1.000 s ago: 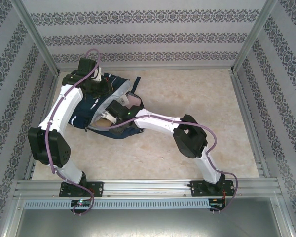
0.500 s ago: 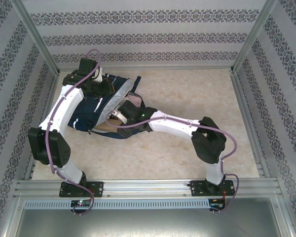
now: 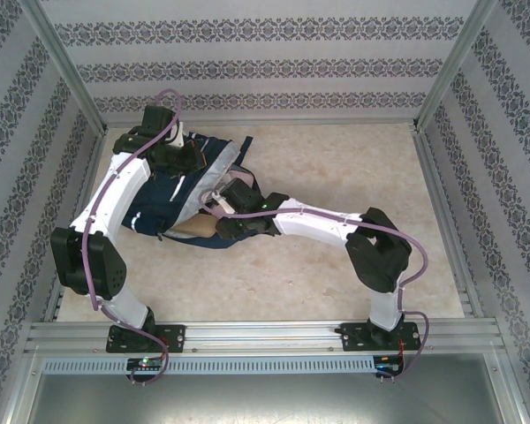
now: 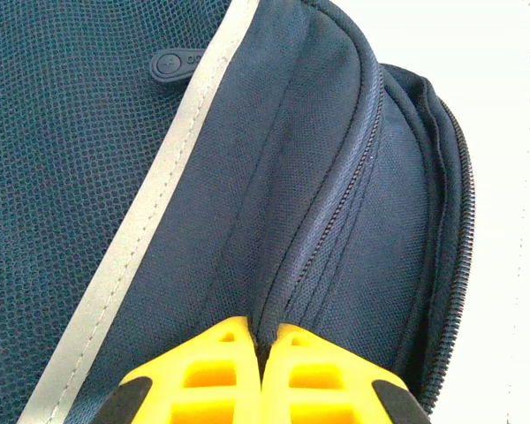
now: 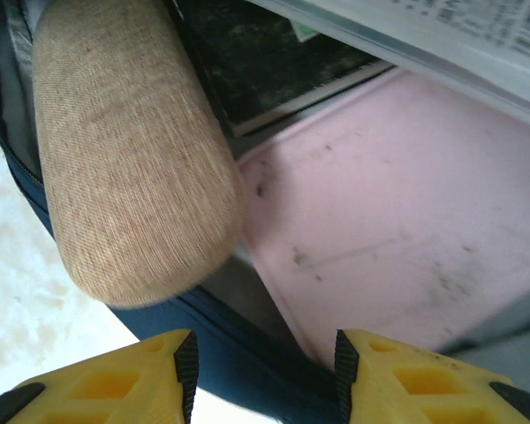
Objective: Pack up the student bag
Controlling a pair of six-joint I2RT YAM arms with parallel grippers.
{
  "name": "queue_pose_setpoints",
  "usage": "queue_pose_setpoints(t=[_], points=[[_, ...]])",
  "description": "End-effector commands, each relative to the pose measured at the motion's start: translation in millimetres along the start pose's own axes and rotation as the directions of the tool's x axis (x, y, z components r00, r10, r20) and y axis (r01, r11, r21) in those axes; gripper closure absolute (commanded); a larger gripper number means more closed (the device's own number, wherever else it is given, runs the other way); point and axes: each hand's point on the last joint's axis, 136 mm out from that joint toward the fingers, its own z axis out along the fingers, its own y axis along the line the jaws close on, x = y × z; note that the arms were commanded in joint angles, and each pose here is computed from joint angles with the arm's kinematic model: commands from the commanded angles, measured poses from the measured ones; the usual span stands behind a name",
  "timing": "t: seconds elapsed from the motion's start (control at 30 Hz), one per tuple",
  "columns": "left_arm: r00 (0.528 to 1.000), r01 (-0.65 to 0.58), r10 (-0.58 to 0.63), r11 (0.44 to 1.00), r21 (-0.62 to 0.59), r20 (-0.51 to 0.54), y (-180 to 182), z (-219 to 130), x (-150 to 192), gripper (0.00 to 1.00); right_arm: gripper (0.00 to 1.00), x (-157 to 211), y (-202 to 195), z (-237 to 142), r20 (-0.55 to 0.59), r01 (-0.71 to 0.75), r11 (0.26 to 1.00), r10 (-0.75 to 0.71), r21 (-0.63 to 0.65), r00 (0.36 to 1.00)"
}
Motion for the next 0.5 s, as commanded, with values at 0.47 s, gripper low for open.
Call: queue_pose_setpoints(t=[0.47], points=[[0.999, -0.01, 0.006, 0.994, 0.111, 0.042, -36.0, -21.2, 4.7, 1.0, 0.63, -19.8, -32.3, 58.4, -0.06, -0.062, 0.983, 0.073, 0.17, 0.995]])
